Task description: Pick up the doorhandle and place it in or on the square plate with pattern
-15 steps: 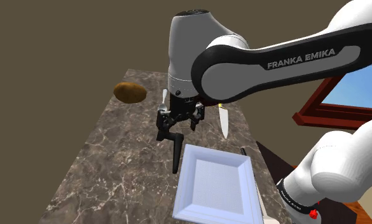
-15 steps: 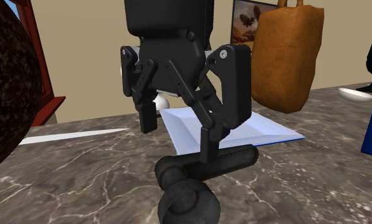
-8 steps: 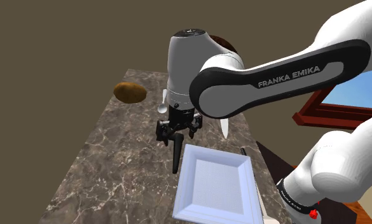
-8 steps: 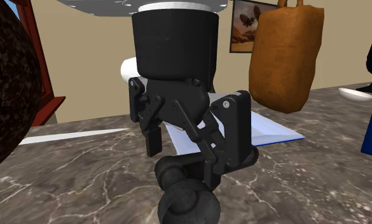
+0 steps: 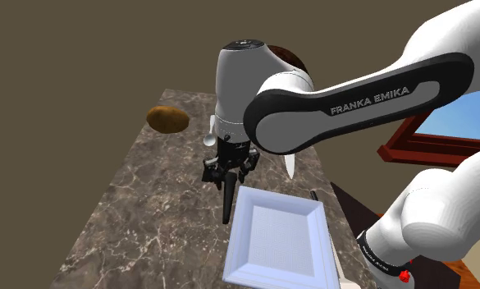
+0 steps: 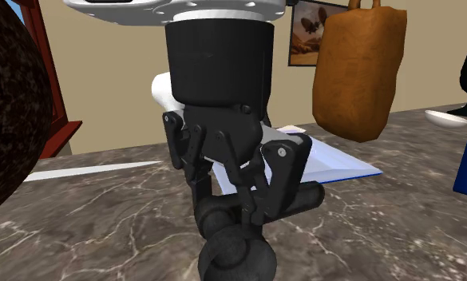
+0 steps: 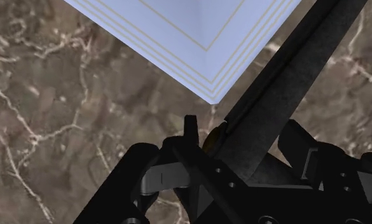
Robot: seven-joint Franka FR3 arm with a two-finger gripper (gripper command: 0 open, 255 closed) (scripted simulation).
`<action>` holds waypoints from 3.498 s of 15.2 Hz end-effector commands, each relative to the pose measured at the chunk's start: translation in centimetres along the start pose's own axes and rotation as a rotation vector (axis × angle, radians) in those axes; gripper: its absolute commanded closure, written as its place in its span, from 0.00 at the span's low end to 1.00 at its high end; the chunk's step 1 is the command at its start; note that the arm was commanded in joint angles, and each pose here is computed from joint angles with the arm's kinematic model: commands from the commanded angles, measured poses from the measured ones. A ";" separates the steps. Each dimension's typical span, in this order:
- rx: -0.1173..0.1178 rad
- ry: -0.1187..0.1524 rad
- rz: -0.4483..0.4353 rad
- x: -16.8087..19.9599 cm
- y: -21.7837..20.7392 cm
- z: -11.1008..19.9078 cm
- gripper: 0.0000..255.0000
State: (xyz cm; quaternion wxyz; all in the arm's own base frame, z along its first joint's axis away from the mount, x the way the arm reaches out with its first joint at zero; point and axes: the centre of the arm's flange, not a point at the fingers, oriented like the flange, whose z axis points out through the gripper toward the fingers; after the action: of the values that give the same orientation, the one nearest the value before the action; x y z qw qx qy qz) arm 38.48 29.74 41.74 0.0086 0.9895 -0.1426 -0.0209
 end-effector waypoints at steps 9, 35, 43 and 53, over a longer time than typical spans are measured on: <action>0.000 0.000 0.000 0.0 0.0 0.0 1.00; 0.000 0.000 0.000 -9.3 5.8 -8.2 1.00; 0.000 0.000 0.000 -15.8 9.9 -6.5 1.00; 0.000 0.000 0.000 -15.6 9.8 -1.2 1.00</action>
State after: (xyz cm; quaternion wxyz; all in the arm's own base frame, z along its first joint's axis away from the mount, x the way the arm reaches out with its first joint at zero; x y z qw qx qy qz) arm 20.84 24.81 44.27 0.0089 0.9895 -0.1425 -0.0213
